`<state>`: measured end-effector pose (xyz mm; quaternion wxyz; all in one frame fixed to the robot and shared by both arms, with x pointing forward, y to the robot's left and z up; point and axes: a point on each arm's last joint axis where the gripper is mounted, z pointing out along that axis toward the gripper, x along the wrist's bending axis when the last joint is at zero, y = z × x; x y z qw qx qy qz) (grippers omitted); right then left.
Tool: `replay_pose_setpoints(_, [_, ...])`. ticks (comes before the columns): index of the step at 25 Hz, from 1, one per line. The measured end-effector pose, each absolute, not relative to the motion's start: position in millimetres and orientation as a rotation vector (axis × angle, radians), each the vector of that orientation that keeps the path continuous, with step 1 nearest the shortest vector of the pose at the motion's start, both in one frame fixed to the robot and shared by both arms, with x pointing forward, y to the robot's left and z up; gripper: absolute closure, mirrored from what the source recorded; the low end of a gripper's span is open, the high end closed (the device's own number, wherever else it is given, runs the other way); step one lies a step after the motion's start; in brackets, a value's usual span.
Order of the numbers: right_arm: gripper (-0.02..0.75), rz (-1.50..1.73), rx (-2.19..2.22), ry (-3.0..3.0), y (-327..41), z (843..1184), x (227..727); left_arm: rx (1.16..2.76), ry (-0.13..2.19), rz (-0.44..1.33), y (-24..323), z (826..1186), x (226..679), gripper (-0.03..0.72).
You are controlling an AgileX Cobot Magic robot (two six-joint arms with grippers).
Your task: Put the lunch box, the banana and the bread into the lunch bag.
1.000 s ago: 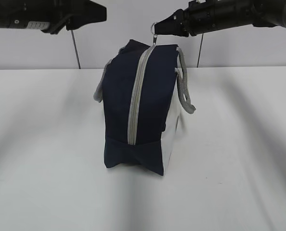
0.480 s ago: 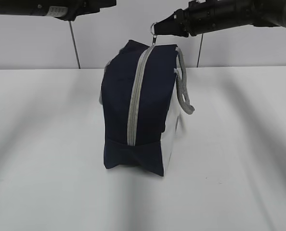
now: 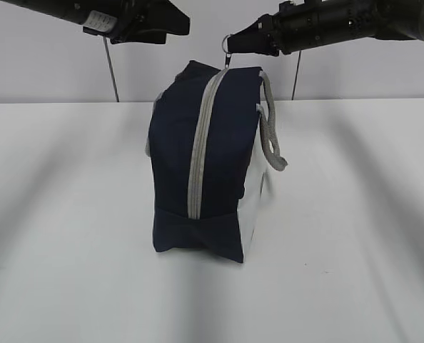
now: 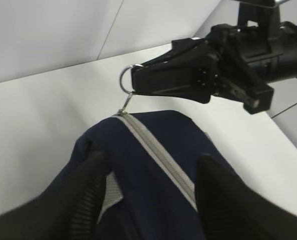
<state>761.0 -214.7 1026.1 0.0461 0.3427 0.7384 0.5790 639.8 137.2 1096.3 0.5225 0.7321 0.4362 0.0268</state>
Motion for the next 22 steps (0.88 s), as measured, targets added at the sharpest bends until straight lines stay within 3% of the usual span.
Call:
replay_pose_setpoints(6, [0.754, 1.769, 1.043, 2.257, -214.5, 1026.4, 760.6, 1.813, 1.137, 0.066, 137.3, 1099.9, 657.6, 0.284])
replay_pose_setpoints(22, [0.754, 1.771, 1.045, 2.259, -214.4, 1026.4, 760.4, 1.868, 1.271, -0.072, 118.2, 1068.2, 702.2, 0.284])
